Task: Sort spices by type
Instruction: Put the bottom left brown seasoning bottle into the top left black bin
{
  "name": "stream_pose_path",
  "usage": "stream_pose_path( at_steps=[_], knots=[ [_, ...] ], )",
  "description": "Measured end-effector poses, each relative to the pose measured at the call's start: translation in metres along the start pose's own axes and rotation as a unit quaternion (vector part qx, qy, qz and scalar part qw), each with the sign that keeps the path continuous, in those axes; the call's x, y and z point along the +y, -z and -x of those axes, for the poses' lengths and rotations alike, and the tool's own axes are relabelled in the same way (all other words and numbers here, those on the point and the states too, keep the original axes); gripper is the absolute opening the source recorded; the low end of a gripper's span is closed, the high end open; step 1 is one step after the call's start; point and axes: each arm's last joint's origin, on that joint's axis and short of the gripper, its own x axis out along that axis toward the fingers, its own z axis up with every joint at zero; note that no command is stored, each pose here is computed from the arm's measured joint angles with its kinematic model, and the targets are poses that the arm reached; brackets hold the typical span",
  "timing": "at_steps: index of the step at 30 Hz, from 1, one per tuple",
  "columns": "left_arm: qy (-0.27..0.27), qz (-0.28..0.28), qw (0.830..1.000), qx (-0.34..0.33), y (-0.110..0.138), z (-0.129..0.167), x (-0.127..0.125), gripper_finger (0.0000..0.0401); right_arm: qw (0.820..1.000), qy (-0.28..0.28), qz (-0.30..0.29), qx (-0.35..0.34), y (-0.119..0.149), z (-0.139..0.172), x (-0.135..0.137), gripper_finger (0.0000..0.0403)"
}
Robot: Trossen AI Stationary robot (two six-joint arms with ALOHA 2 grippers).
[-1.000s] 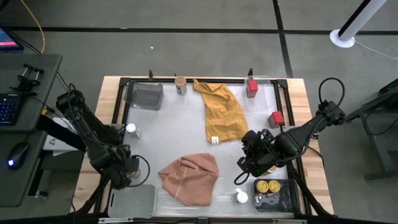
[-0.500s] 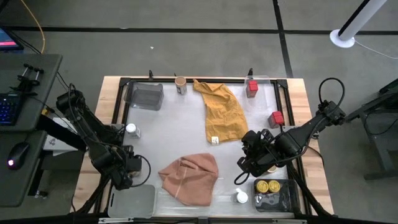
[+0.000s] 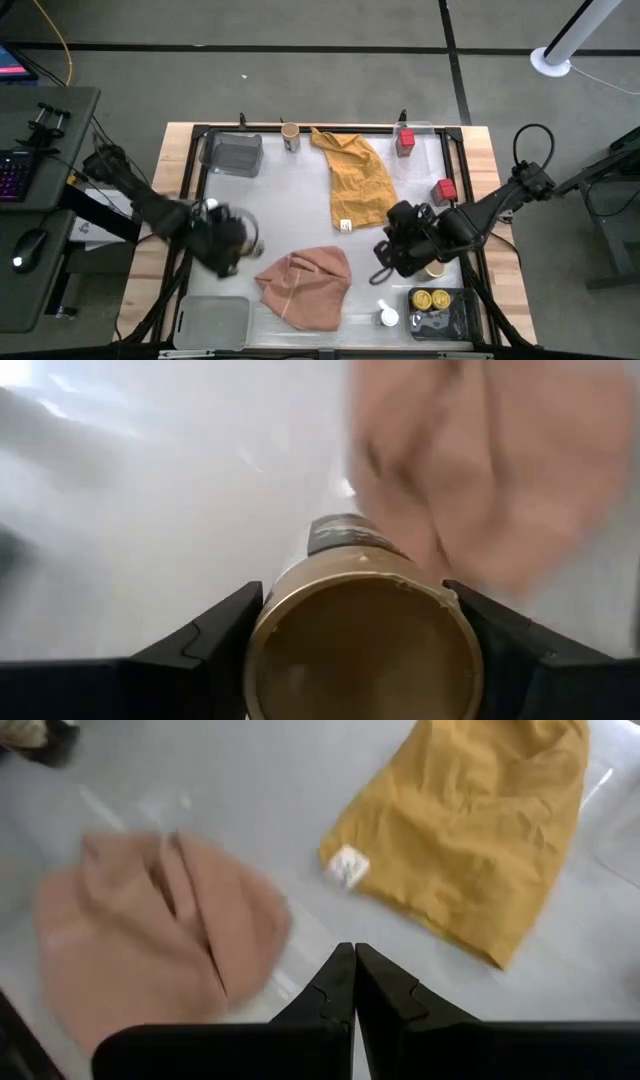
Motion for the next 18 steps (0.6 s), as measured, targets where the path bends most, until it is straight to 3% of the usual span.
stream_pose_path(
  at_steps=[6,11,14,18],
  knots=[
    [-0.173,-0.035,0.983,-0.056,-0.054,0.010,0.071,0.0238,0.995,-0.014,-0.090,-0.051,-0.036,-0.018,0.000,0.0000],
    [-0.279,0.013,0.960,0.015,-0.065,-0.007,0.144,0.0238,0.990,-0.053,-0.113,-0.065,-0.073,-0.034,-0.002,0.0000],
    [-0.303,0.083,0.949,0.035,-0.062,-0.016,0.182,0.0238,0.990,-0.073,-0.098,-0.074,-0.092,-0.042,-0.006,0.0000],
    [-0.278,0.171,0.945,0.033,-0.055,-0.027,0.219,0.0238,0.993,-0.075,-0.057,-0.075,-0.111,-0.051,-0.017,0.0000]
  ],
)
